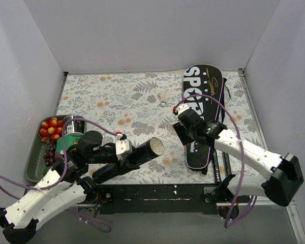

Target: Pack up the badminton gear

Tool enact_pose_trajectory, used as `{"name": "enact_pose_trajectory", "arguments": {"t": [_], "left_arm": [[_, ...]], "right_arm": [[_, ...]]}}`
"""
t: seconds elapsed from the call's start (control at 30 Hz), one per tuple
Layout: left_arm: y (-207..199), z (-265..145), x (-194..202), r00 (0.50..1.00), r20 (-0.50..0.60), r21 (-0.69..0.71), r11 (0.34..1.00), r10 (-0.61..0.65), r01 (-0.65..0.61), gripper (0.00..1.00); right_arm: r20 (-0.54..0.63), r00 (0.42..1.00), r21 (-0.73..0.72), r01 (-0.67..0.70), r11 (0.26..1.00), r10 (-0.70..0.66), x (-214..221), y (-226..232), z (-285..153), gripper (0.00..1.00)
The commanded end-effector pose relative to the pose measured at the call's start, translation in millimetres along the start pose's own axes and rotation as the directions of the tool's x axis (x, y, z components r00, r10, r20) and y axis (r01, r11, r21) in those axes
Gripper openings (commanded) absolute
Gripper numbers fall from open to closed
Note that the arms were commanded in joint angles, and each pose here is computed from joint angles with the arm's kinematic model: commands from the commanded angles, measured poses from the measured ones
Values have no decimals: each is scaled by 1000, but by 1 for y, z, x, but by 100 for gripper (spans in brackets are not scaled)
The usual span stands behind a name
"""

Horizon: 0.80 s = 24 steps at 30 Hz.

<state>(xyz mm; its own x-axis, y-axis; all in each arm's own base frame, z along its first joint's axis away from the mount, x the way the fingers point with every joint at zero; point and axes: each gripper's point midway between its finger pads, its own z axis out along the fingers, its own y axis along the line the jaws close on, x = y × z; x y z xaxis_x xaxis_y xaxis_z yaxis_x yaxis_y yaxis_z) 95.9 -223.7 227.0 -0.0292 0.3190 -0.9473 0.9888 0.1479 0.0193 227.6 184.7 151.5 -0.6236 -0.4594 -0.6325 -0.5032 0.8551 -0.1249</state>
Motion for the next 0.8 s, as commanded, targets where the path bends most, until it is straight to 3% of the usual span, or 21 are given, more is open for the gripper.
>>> {"name": "enact_pose_trajectory", "arguments": {"t": [0.0,0.17,0.77], "left_arm": [[-2,-6,-22,997,62,4,999,42,-43,19],[-5,-9,-21,996,75,-3,999,47,-47,19],[-9,-18,-23,994,95,-13,998,56,-55,19]], "right_arm": [[124,988,133,73,988,-89,-30,-18,29,67],[151,972,163,155,974,-180,-46,-16,52,68],[62,937,213,324,922,-344,-64,-7,119,62]]}}
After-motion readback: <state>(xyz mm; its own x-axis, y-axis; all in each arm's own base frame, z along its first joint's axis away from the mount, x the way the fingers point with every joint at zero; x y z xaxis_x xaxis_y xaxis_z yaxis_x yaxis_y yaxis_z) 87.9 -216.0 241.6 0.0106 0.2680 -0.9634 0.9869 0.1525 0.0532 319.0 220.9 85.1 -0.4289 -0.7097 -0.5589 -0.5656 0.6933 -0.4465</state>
